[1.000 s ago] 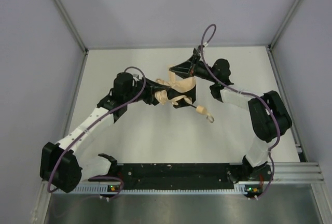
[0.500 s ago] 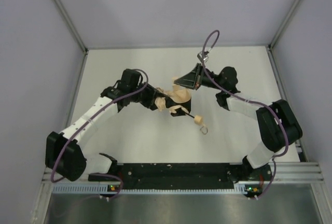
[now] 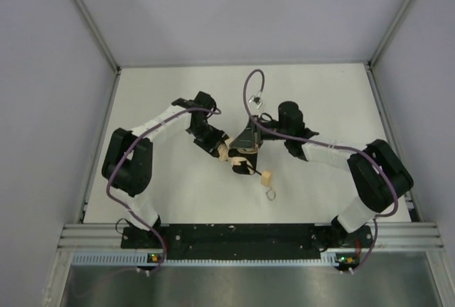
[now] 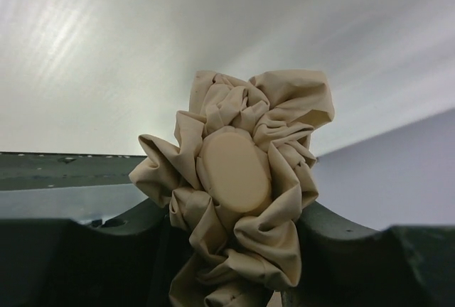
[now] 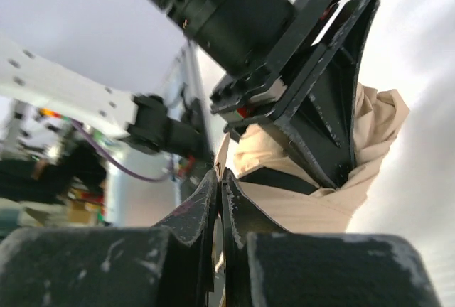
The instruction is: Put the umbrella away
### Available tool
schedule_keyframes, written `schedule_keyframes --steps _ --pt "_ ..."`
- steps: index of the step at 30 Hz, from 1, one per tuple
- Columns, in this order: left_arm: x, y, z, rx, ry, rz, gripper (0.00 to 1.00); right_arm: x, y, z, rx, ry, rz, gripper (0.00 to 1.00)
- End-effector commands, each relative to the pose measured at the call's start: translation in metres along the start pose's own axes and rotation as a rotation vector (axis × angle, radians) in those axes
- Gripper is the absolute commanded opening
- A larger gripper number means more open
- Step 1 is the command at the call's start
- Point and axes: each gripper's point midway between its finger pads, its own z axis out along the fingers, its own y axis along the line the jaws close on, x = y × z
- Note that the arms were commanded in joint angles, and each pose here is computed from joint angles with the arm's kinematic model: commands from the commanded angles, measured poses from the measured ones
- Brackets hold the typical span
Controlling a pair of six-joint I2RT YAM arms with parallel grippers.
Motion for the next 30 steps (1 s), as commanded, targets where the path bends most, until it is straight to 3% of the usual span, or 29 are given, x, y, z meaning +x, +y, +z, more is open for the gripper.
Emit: schedule_keyframes --steps 1,9,14,17,21,23,27,30 --pt "-0.029 0.032 0.008 -0.184 -0.095 -0.008 0.0 0.011 0.043 0.007 -0.069 0.049 -0.366 0.0" --pt "-0.044 0.032 0.02 -0.226 -0.134 -0.001 0.0 0.045 -0.004 0.018 0.149 0.149 -0.557 0.0" --pt "-0.057 0.029 0.031 -0.227 -0.156 0.03 0.0 0.06 -0.011 0.022 0.184 0.246 -0.682 0.0" --pt "-0.058 0.028 0.04 -0.237 -0.108 0.056 0.0 0.058 -0.004 0.025 0.191 0.263 -0.738 0.0" --pt "-0.07 0.032 0.038 -0.254 -0.144 0.101 0.0 0.049 0.03 0.031 0.104 0.232 -0.726 0.0" --pt "-0.066 0.034 0.042 -0.221 -0.108 0.088 0.0 0.043 0.048 0.036 0.038 0.203 -0.723 0.0" --pt "-0.069 0.032 0.045 -0.188 -0.095 0.117 0.0 0.057 0.055 0.045 -0.075 0.248 -0.644 0.0" --pt "-0.068 0.025 0.049 -0.121 -0.013 0.15 0.0 0.07 0.046 0.048 -0.103 0.322 -0.63 0.0"
